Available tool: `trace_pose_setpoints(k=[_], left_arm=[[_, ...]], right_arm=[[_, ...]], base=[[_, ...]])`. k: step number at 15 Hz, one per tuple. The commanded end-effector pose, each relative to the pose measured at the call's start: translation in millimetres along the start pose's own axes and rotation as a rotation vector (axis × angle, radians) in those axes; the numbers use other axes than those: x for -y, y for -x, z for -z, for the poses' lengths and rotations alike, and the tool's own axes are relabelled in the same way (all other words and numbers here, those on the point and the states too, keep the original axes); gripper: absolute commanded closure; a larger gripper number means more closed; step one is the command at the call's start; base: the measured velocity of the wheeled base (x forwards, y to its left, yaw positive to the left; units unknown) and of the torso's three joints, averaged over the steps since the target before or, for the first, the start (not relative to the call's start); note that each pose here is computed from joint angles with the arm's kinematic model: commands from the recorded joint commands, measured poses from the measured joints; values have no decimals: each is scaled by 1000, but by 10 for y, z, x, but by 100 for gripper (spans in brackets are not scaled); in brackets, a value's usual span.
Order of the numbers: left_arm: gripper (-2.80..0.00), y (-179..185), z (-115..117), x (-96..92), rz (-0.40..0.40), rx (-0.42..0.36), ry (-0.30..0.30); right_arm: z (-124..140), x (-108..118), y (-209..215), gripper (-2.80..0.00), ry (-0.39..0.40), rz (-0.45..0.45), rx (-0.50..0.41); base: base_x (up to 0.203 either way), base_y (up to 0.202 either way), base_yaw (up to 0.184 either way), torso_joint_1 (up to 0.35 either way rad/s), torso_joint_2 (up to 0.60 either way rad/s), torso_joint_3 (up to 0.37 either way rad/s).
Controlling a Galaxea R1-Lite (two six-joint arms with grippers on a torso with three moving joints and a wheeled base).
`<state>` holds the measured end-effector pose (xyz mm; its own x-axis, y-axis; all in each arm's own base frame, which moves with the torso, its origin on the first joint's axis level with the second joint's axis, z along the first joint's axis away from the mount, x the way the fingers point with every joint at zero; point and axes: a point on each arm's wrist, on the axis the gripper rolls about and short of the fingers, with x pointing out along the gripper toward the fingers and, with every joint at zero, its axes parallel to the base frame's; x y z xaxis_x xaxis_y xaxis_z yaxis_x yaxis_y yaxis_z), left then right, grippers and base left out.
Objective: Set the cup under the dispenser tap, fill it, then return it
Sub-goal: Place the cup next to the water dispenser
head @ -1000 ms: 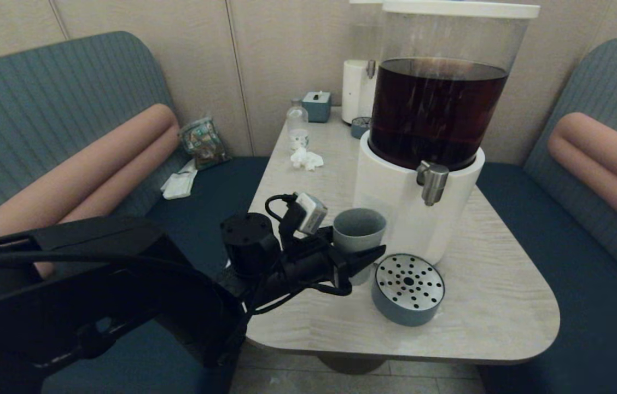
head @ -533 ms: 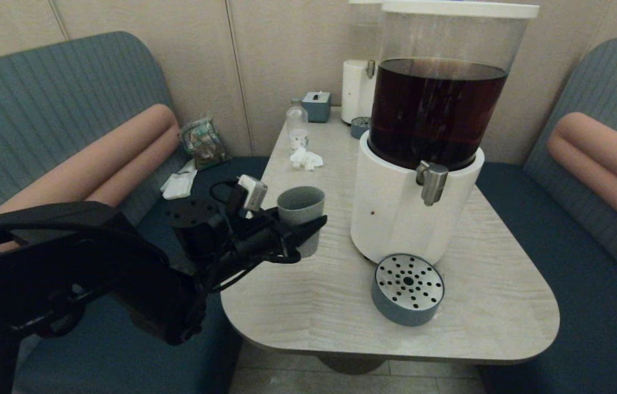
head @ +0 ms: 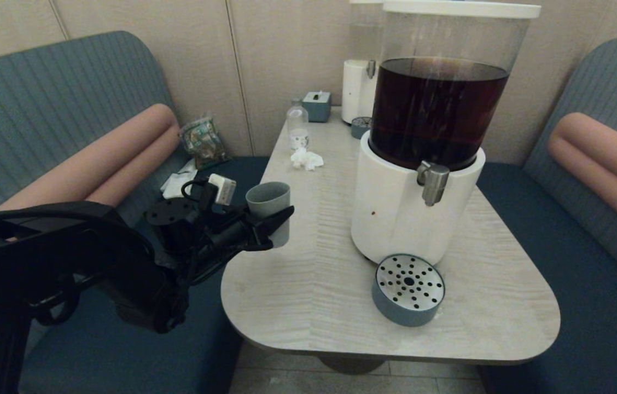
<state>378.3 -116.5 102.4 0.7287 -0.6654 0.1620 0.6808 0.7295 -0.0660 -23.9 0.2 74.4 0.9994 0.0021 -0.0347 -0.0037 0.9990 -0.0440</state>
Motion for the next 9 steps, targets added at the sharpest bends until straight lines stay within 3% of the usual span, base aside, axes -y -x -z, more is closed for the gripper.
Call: trace_pose_setpoints(k=[1, 9], left_arm=[[0, -62, 41, -63, -14, 17, 6], [0, -204, 202, -405, -86, 57, -16]], right_arm=[[1, 0, 0, 0, 0, -1, -1], [0, 0, 0, 0, 0, -1, 1]], base=[[0, 0, 0, 0, 0, 0], [0, 0, 0, 0, 0, 0]])
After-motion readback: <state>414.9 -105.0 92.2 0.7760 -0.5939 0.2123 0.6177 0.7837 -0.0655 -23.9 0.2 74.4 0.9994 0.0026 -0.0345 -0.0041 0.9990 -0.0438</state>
